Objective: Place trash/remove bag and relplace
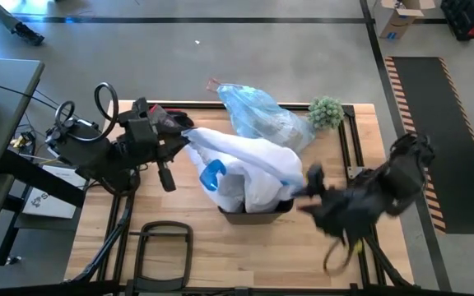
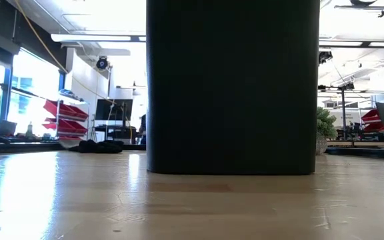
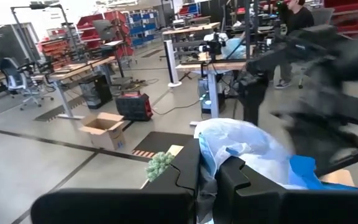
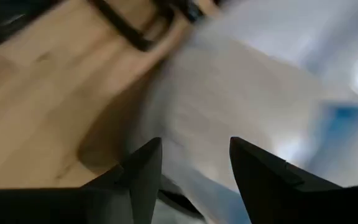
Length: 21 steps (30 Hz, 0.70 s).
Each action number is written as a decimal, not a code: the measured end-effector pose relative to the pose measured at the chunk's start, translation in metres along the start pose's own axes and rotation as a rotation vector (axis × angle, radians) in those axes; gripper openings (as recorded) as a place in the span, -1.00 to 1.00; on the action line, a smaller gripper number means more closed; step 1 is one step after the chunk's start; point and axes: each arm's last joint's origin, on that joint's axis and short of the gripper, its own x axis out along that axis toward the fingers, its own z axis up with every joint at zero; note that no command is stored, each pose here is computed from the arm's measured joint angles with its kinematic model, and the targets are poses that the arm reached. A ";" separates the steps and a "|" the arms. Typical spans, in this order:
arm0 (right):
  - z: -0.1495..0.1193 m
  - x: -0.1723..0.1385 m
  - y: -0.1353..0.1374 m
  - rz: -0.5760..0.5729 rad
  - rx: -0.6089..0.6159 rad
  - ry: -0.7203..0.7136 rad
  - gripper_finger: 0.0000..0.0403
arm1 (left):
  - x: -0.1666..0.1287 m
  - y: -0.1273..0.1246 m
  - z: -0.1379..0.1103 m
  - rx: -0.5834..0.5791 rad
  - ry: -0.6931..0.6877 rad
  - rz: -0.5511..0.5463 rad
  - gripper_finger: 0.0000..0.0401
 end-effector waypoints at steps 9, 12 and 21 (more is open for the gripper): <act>0.016 0.058 0.040 -0.271 -0.371 0.363 -0.11 | 0.007 0.005 0.000 0.001 0.001 0.038 -1.00; 0.016 0.069 0.039 -0.275 -0.424 0.407 -0.11 | 0.008 0.006 0.000 0.001 0.002 0.037 -1.00; -0.001 0.078 0.006 -0.137 -0.233 0.426 -0.31 | 0.008 0.005 0.000 0.001 0.001 -0.008 -1.00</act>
